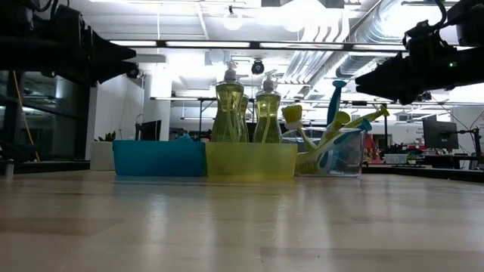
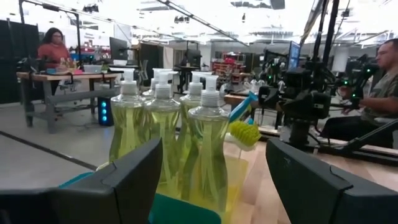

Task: Pick & Place Kitchen Sink Supplies
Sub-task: Return to Home position

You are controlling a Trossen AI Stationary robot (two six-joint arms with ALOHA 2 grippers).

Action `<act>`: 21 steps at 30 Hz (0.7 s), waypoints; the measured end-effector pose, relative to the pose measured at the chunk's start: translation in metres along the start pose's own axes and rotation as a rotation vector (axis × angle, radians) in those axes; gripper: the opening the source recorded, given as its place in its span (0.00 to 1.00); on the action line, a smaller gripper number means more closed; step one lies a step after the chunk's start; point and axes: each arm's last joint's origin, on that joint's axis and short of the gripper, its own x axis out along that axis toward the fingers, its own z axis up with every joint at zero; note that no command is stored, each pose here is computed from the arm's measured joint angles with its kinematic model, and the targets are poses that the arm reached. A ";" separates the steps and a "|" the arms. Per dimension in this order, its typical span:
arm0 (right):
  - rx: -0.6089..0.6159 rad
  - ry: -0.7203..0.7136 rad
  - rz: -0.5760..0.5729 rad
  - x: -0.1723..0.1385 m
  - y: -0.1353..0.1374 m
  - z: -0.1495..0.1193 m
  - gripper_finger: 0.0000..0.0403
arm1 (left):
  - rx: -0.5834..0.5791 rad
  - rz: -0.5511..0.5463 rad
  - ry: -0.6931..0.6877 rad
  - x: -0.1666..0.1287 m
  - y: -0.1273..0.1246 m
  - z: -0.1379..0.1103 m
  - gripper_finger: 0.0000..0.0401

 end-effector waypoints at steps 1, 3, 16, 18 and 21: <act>-0.008 0.000 -0.002 0.000 0.000 0.000 0.58 | 0.000 -0.004 -0.004 0.000 0.000 0.000 0.70; -0.043 0.000 -0.016 0.000 0.000 0.000 0.58 | -0.003 -0.008 -0.015 0.000 0.000 0.001 0.70; -0.096 -0.003 0.000 0.000 0.000 0.000 0.58 | -0.048 -0.008 0.042 0.000 0.000 -0.004 0.70; -0.112 -0.003 0.000 0.000 0.000 0.000 0.58 | -0.044 -0.007 0.064 0.000 0.000 -0.006 0.70; -0.150 -0.003 0.000 0.000 0.000 0.000 0.58 | -0.040 -0.005 0.087 0.000 0.000 -0.008 0.70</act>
